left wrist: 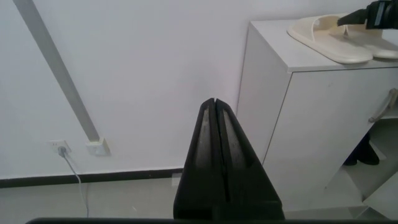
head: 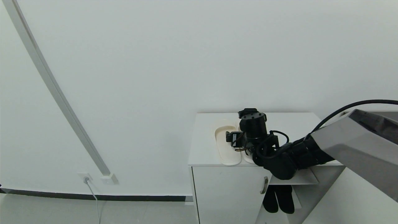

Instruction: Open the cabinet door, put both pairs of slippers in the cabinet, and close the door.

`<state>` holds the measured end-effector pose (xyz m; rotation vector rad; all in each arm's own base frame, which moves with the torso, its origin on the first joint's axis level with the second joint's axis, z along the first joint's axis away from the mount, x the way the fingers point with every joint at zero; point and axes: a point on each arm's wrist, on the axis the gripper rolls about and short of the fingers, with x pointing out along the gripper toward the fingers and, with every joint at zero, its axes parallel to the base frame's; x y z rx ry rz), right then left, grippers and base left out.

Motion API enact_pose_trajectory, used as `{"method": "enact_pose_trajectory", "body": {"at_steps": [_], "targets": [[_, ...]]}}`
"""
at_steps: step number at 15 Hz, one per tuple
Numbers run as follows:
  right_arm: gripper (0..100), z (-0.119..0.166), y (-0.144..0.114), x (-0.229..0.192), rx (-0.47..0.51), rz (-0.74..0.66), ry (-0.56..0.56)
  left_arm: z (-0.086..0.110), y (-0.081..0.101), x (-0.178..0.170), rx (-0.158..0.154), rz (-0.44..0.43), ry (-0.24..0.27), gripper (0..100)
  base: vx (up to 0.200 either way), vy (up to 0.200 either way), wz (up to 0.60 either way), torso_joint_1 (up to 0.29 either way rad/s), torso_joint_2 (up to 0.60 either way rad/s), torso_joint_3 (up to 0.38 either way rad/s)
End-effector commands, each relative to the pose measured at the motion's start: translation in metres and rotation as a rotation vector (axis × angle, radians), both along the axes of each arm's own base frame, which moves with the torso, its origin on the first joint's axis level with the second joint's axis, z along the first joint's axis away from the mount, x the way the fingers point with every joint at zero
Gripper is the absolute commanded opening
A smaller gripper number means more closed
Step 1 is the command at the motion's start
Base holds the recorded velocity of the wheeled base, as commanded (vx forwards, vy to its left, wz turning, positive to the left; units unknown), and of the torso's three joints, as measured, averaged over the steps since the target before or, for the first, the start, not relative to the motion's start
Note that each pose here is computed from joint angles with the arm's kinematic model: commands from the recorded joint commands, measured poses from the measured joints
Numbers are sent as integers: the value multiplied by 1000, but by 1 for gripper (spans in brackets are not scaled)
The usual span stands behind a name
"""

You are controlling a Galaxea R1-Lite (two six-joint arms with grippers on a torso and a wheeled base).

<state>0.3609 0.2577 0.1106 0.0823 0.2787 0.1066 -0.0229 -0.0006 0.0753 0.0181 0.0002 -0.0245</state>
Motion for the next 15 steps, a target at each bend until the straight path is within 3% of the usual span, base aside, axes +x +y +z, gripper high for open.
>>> {"method": "enact_pose_trajectory", "body": {"at_steps": [1, 6, 11, 12, 15], "targets": [[100, -22, 3, 13, -16, -11, 18, 0, 0, 0, 0, 0, 1, 0, 0, 0, 0, 0, 0, 0], [100, -26, 6, 27, -43, 19, -77, 0, 0, 0, -7, 1, 1, 0, 0, 0, 0, 0, 0, 0], [100, -30, 8, 39, -69, 17, -96, 0, 0, 0, -10, 8, 1, 0, 0, 0, 0, 0, 0, 0], [0, -30, 8, 39, -70, 18, -98, 0, 0, 0, -9, 8, 1, 0, 0, 0, 0, 0, 0, 0], [0, -30, 8, 39, -70, 18, -98, 0, 0, 0, -10, 8, 1, 0, 0, 0, 0, 0, 0, 0]]}}
